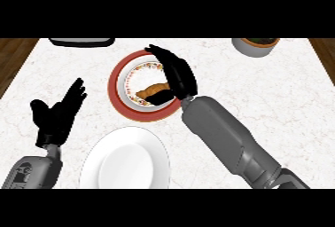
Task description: Pick the croissant from the plate and place it in the plate
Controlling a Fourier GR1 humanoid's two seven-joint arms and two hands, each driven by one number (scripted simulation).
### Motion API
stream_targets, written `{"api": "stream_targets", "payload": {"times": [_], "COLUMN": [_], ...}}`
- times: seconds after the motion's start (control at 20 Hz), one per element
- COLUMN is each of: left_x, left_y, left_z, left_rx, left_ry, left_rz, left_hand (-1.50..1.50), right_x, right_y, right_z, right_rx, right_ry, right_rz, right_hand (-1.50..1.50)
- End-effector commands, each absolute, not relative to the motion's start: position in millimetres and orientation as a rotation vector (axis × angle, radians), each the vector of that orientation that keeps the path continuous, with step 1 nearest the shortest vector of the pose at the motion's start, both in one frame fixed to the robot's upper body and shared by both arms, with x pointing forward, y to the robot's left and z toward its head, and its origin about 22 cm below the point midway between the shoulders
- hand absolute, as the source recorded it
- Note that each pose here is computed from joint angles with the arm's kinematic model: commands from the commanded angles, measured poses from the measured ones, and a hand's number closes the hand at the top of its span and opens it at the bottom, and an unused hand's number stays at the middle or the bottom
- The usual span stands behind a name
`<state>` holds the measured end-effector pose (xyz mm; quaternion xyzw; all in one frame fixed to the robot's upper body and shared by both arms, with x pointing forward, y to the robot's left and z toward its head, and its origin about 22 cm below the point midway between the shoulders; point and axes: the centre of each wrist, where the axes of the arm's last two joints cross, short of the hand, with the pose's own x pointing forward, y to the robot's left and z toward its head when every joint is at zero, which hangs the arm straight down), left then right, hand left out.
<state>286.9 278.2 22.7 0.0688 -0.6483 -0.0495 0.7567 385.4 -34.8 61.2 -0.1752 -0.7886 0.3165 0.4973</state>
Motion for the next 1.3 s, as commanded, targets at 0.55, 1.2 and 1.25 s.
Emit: {"api": "stream_targets", "payload": {"times": [0.55, 1.2, 1.25], "left_x": [296, 288, 279], "left_y": [287, 281, 288], "left_z": [19, 13, 5], "left_rx": [0.173, 0.148, 0.177], "left_ry": [-1.412, -1.412, -1.414], "left_rz": [-0.088, -0.08, -0.085], "left_hand": [0.0, 0.0, 0.0], "right_x": [387, 410, 409], "right_y": [-62, -135, -123], "right_z": [72, 49, 48], "right_rx": [0.151, 0.083, 0.096], "right_ry": [-1.755, -1.826, -1.828], "right_rz": [0.439, 0.434, 0.423], "right_hand": [-1.5, -1.5, -1.5]}}
